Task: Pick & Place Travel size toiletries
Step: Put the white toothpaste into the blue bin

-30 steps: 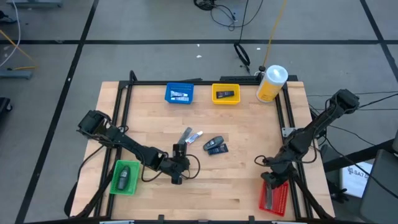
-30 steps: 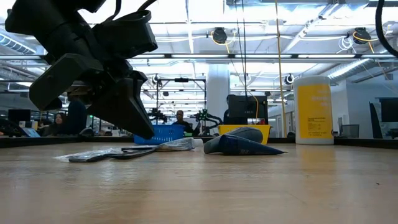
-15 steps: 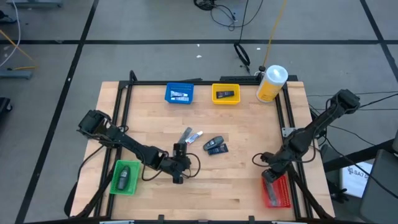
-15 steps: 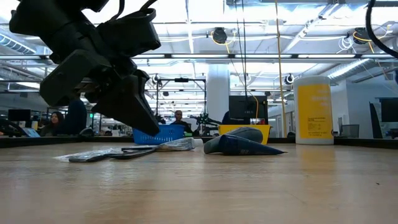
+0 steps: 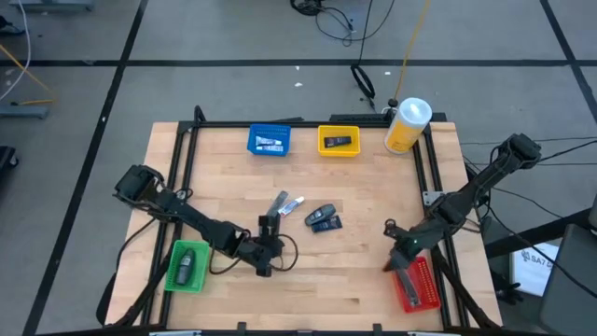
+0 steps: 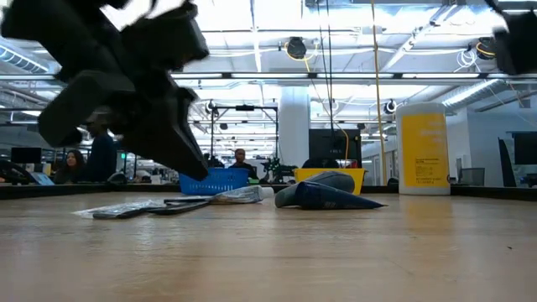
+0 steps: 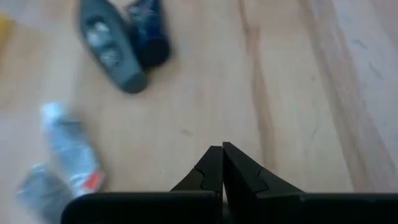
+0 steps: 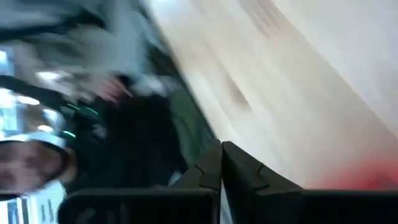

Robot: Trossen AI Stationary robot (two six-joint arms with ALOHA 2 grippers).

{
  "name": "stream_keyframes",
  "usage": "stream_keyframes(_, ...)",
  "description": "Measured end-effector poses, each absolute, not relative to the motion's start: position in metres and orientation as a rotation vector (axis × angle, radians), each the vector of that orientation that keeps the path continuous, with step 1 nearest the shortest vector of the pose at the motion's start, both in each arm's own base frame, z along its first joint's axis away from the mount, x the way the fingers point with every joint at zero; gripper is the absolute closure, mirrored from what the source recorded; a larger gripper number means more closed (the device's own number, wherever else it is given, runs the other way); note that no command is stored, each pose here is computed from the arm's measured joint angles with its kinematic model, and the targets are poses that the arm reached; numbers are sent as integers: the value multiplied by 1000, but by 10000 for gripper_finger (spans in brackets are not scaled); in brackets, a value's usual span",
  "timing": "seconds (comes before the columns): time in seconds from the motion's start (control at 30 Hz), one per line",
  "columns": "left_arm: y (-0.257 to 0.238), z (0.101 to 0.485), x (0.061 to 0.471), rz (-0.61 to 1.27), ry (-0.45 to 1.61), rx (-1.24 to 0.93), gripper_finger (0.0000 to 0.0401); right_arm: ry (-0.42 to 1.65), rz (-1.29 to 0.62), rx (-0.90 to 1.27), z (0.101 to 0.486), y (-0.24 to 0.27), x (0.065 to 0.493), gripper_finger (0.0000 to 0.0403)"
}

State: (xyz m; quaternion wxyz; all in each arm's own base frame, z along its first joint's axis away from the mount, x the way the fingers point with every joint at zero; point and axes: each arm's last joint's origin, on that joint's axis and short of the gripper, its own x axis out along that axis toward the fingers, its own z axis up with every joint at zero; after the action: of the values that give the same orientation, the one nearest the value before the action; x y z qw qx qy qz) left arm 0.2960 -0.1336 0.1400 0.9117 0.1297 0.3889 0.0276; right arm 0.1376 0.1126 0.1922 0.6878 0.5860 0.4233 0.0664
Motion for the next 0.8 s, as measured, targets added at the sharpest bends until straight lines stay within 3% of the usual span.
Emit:
stream_keyframes(0.07,-134,148,290,112,792,287,391,734,162,1212,198,113,147,399)
stream_keyframes(0.2,-133,169,275,213,761,285,391,378,187,767,205,114,167,399)
stream_keyframes(0.33,-137,195,264,183,686,249,391,181,178,383,202,114,192,399)
stream_keyframes(0.5,-127,217,259,266,609,326,391,161,25,138,173,94,225,399)
stream_keyframes(0.67,-84,219,268,369,683,309,391,221,-155,91,138,71,246,393)
stream_keyframes(0.8,-42,214,280,358,779,265,391,176,-169,108,130,63,254,355)
